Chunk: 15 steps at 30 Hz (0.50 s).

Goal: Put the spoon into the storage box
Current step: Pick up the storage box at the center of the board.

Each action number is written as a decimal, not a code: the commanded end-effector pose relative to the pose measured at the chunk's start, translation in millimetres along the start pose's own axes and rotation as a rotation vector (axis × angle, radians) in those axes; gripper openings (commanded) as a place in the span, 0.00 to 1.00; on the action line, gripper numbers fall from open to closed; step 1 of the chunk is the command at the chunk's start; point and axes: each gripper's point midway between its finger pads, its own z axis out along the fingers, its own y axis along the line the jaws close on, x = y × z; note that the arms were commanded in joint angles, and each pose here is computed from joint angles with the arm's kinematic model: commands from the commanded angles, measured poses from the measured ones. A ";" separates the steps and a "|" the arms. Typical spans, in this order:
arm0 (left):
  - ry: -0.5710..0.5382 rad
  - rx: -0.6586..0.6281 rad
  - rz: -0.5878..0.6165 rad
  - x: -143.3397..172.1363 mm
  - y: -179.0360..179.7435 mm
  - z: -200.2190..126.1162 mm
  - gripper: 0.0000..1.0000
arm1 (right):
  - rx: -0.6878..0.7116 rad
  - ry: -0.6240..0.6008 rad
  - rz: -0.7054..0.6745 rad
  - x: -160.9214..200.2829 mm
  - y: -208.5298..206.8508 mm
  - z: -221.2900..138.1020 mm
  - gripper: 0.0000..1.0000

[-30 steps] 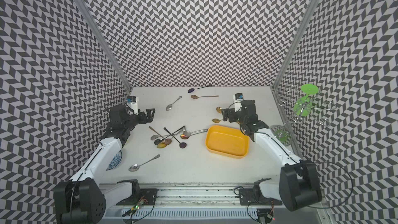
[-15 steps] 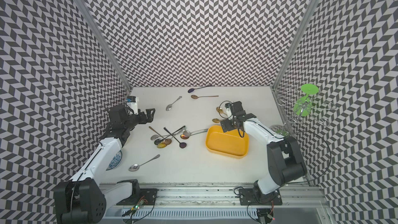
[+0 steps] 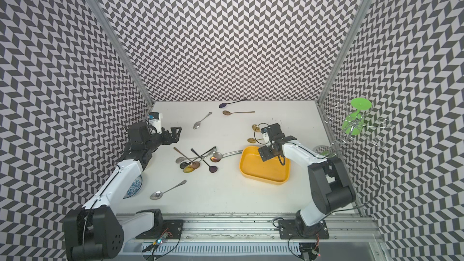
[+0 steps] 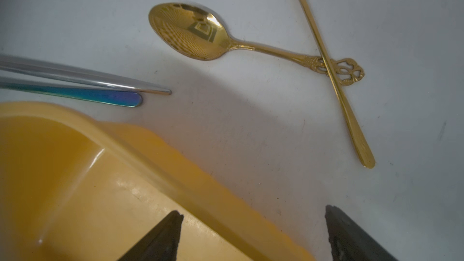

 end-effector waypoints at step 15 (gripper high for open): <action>-0.029 0.003 -0.007 -8.0 2.1 1.8 0.99 | -0.056 -0.056 -0.131 15.1 33.8 -7.1 0.61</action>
